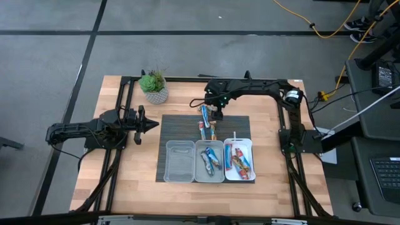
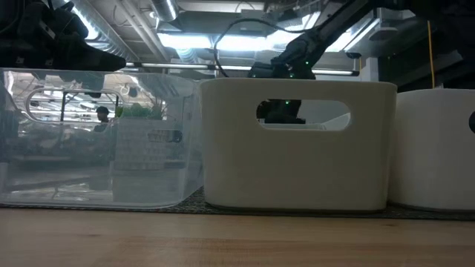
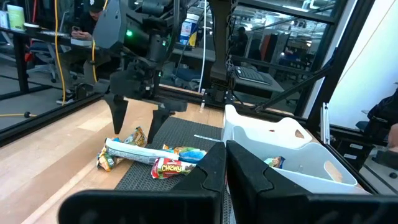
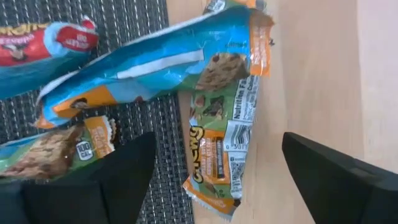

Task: Pick and place Granola Bars by type
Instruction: Put the yellow granola bar into the transparent bin

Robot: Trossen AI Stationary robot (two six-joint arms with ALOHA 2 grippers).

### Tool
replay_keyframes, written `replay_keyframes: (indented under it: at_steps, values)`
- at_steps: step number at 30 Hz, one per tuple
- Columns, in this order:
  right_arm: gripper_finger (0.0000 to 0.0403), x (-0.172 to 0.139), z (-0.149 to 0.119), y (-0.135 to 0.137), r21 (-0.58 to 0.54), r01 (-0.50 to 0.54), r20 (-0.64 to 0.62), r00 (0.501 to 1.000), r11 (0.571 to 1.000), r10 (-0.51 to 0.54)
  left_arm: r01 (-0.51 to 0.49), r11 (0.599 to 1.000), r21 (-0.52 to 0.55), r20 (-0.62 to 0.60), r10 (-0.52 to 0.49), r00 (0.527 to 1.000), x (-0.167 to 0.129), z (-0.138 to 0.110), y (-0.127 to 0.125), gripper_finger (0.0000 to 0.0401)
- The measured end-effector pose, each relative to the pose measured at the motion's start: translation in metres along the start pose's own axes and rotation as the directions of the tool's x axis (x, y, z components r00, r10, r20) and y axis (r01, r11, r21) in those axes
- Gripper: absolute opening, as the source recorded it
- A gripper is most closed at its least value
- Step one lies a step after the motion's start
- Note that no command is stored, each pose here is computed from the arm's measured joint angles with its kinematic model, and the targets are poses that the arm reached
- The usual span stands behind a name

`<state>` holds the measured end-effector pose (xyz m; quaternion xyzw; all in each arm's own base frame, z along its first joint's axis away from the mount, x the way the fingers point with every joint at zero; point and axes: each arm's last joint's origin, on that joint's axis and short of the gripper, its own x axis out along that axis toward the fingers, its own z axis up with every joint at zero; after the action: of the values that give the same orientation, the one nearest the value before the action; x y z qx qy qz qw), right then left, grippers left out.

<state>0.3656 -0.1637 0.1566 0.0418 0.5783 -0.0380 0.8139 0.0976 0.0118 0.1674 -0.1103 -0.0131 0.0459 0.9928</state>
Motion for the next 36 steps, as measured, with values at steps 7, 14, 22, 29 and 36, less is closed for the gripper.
replay_keyframes:
  at_steps: [7, 14, 22, 29, 36]
  values:
    - [0.033, 0.019, -0.005, -0.001, 0.012, -0.012, -0.058, 0.998, 1.0, 0.013, 0.0, 1.0, 0.0, 0.0, 0.0, 1.0, 0.0, 0.0, 0.0, 0.0006]
    - [0.0295, 0.02, -0.005, -0.001, 0.013, -0.01, -0.056, 0.998, 1.0, 0.01, -0.001, 1.0, 0.0, 0.0, 0.001, 1.0, 0.0, 0.0, 0.0, 0.0006]
    - [0.0181, 0.02, -0.004, -0.003, 0.012, 0.027, -0.061, 0.998, 1.0, -0.027, 0.0, 1.0, 0.0, 0.0, 0.0, 1.0, 0.0, 0.0, 0.0, 0.0006]
    - [0.0075, 0.018, -0.005, -0.003, 0.043, 0.018, -0.087, 0.996, 0.999, -0.014, -0.001, 1.0, 0.0, 0.0, 0.001, 1.0, 0.0, 0.0, 0.0, 0.0006]
    - [0.0048, 0.002, -0.002, -0.002, 0.045, 0.029, -0.184, 0.983, 0.999, -0.02, -0.001, 1.0, 0.0, 0.0, 0.001, 1.0, 0.0, 0.0, 0.0, 0.0006]
